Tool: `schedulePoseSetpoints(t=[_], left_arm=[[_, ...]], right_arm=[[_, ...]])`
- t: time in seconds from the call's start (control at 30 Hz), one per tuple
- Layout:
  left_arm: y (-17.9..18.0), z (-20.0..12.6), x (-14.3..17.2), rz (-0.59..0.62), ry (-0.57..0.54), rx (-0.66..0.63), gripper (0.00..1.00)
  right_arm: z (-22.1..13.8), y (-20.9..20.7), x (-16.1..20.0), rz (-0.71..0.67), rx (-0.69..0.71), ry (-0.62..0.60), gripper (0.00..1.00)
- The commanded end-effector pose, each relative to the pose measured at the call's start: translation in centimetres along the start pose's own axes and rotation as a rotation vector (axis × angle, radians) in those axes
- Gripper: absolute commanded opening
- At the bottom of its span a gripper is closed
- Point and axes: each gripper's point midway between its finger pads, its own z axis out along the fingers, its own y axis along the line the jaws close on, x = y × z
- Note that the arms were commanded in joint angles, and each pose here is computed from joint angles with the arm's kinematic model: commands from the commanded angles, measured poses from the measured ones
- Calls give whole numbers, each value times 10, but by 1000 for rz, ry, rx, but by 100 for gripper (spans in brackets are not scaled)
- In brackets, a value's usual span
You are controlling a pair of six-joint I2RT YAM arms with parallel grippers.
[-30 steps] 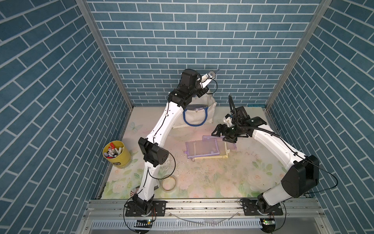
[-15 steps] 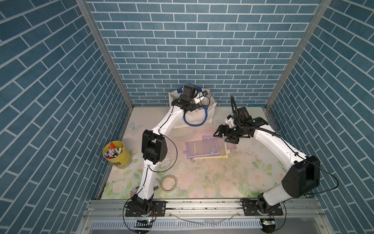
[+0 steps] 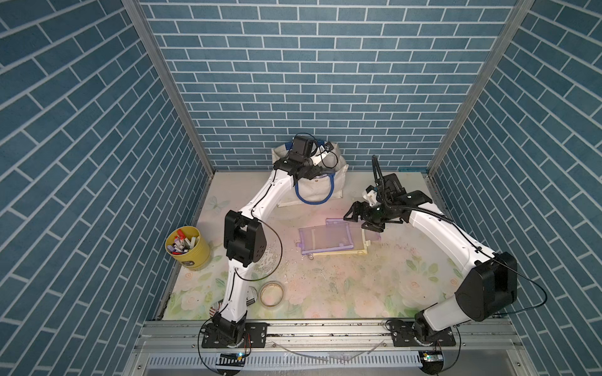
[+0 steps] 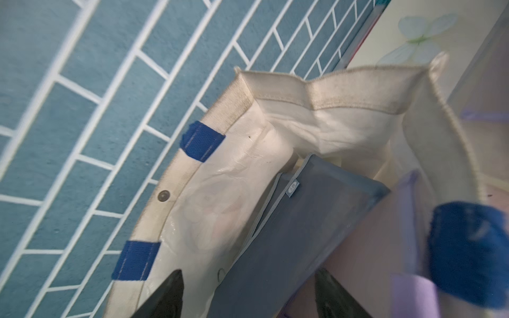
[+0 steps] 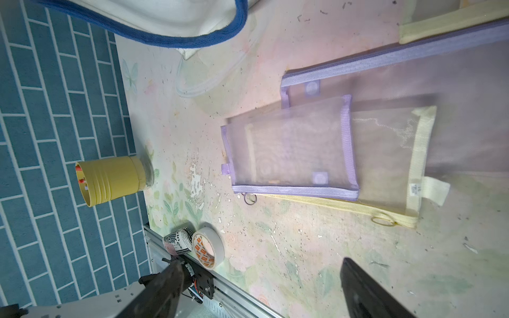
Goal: Put the pencil pouch into the canvas bag
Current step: Place the pencil pouch in the canvas bag, then pick up the pencil pouch.
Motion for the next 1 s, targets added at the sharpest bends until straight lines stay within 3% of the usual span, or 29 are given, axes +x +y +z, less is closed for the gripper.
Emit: schedulePoseSetpoints(t=[0.0, 0.1, 0.2, 0.27, 0.5, 0.77, 0.97], left_arm=[[26, -66, -40, -158, -114, -26, 80], [17, -102, -51, -322, -167, 27, 82], [-7, -134, -41, -512, -195, 110, 83], [-29, -153, -23, -636, -190, 180, 86], [-136, -191, 62, -824, 20, 452, 90], [-198, -163, 147, -1044, 193, 473, 91], [-226, -128, 177, -1119, 274, 491, 91]], right_arm=[[12, 0, -18, 27, -4, -37, 89], [26, 0, -31, 25, -9, -39, 89], [46, -10, -48, 34, 16, -31, 89], [63, -18, -59, 50, 16, -17, 88], [115, -34, -96, 38, 29, 28, 85], [143, -50, -100, 58, 55, 69, 83], [147, -69, -73, 100, 68, 81, 82]])
